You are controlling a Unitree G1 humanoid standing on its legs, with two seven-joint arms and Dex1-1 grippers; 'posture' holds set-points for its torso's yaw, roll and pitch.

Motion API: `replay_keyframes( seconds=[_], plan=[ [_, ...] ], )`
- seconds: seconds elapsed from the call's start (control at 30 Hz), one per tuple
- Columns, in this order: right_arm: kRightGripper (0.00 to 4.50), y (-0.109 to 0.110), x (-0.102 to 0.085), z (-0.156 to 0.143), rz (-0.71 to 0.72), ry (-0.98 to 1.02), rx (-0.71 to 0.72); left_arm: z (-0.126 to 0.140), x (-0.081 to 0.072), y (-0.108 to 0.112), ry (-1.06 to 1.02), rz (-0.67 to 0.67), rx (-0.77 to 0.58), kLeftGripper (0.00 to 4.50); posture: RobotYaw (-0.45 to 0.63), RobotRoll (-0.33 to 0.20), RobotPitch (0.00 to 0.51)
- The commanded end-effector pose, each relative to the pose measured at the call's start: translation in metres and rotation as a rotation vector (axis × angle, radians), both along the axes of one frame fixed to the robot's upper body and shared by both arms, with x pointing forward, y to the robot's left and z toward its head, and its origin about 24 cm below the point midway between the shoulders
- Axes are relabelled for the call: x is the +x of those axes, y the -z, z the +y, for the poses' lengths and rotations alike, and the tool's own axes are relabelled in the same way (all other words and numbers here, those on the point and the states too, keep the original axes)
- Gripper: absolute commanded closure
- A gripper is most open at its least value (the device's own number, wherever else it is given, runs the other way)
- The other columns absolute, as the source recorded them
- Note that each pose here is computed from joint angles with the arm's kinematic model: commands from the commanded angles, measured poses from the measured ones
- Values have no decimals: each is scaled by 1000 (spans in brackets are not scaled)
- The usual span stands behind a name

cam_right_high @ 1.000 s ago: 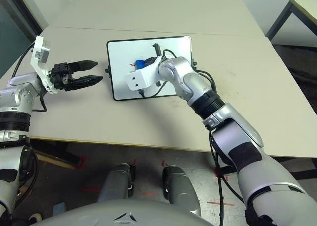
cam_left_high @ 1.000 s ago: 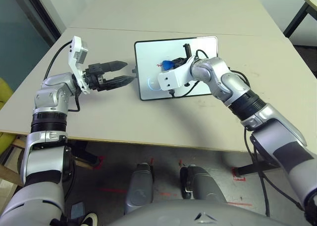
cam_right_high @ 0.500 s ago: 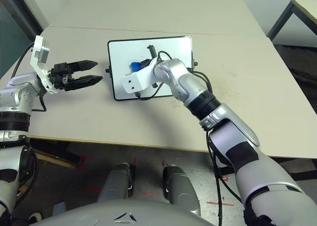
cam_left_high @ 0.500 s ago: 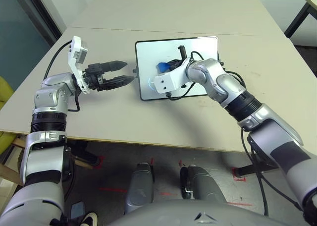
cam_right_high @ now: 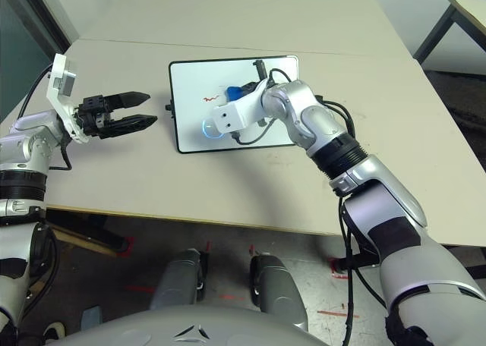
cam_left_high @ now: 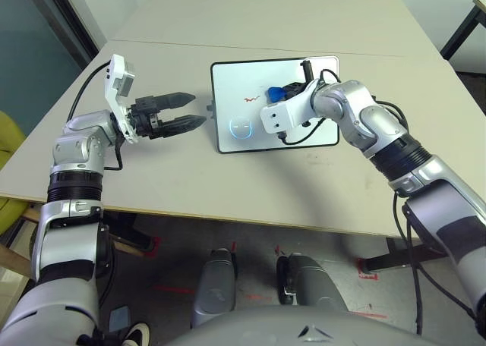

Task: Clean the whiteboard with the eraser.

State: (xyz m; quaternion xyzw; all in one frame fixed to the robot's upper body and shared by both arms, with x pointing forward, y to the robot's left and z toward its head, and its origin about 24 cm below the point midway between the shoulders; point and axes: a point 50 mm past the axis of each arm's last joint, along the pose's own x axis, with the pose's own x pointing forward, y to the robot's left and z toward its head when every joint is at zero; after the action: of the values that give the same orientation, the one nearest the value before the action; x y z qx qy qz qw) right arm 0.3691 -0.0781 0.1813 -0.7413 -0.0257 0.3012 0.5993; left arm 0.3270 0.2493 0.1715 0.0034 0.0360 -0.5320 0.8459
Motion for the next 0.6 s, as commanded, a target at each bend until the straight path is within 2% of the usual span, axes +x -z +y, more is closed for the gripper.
replay_keyframes(
  seconds=[0.03,0.6],
  plan=[
    [4341,8,-4,14,37,-31,2,1,-1,2,6,10,4,0,209,0,98],
    [4342,12,-5,55,42,-104,24,5,-4,3,-3,22,4,0,226,0,94]
  ],
)
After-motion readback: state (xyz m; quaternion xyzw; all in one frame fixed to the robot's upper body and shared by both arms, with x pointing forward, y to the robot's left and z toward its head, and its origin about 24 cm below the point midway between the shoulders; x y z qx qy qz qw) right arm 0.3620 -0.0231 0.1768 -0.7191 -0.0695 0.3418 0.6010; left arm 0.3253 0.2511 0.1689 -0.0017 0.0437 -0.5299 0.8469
